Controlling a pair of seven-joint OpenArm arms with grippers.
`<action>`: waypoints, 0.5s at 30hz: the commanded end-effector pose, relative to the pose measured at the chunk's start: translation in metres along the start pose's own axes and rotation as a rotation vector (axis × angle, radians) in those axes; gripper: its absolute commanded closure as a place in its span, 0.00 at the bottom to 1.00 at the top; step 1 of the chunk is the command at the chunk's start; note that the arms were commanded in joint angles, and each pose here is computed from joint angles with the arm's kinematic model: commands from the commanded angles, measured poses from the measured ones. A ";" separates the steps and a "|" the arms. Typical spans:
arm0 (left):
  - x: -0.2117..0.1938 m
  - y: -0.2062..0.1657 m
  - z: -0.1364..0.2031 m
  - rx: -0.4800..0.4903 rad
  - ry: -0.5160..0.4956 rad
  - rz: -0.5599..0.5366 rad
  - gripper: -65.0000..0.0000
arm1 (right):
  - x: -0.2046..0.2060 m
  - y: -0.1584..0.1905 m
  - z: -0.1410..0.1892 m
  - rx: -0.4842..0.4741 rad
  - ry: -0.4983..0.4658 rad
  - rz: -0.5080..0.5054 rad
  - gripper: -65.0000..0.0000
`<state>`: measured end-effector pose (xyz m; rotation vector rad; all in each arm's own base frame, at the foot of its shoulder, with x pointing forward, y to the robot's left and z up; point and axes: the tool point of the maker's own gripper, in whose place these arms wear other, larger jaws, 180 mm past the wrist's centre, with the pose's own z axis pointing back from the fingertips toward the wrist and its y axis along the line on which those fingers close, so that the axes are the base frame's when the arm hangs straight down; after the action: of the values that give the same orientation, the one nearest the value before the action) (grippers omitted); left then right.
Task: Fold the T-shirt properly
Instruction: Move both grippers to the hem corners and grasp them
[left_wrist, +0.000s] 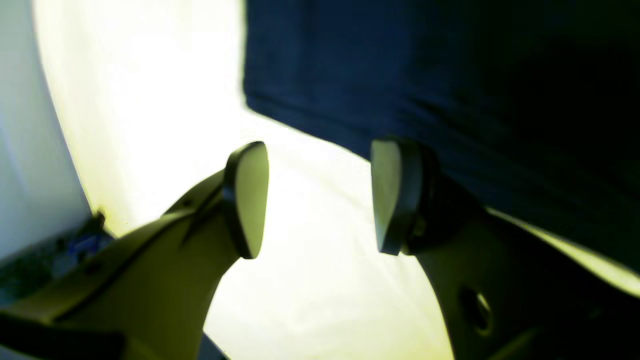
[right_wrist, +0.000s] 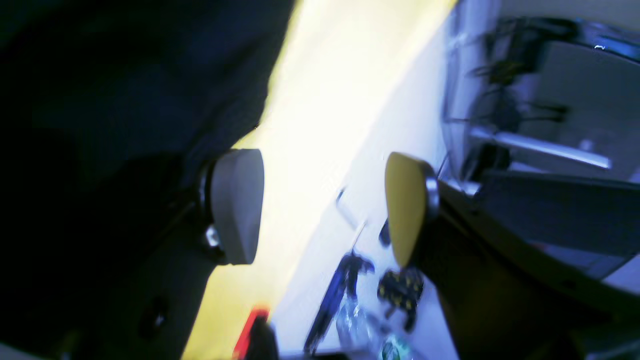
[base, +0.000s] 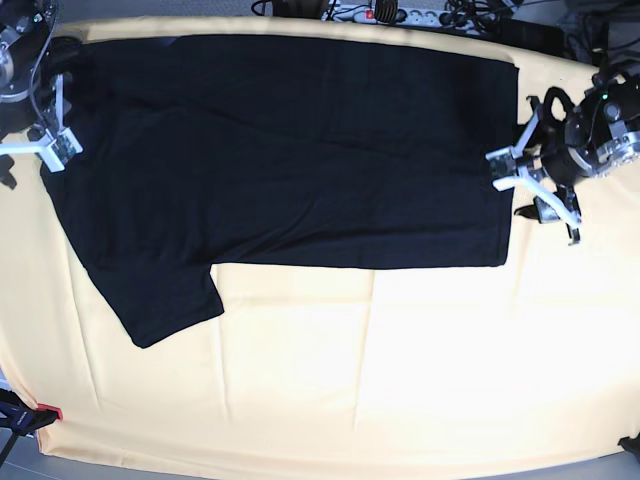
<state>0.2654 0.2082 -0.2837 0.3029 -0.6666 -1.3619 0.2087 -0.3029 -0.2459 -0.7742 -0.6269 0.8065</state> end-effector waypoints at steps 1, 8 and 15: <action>-0.003 0.025 -0.001 0.078 0.007 0.024 0.50 | 0.011 -0.016 0.001 -0.053 -0.041 -0.018 0.38; -0.037 0.117 -0.028 0.275 -0.067 0.591 0.50 | 0.010 -0.037 -0.020 -0.106 -0.030 -0.125 0.38; -0.063 0.106 -0.054 0.000 -0.360 1.221 0.50 | -0.011 -0.039 -0.042 -0.098 0.043 -0.151 0.38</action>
<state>0.3702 0.2771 -0.3039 -0.3531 -0.8620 -0.2125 0.2418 -0.3429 -0.2545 -0.7802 -0.6489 0.6106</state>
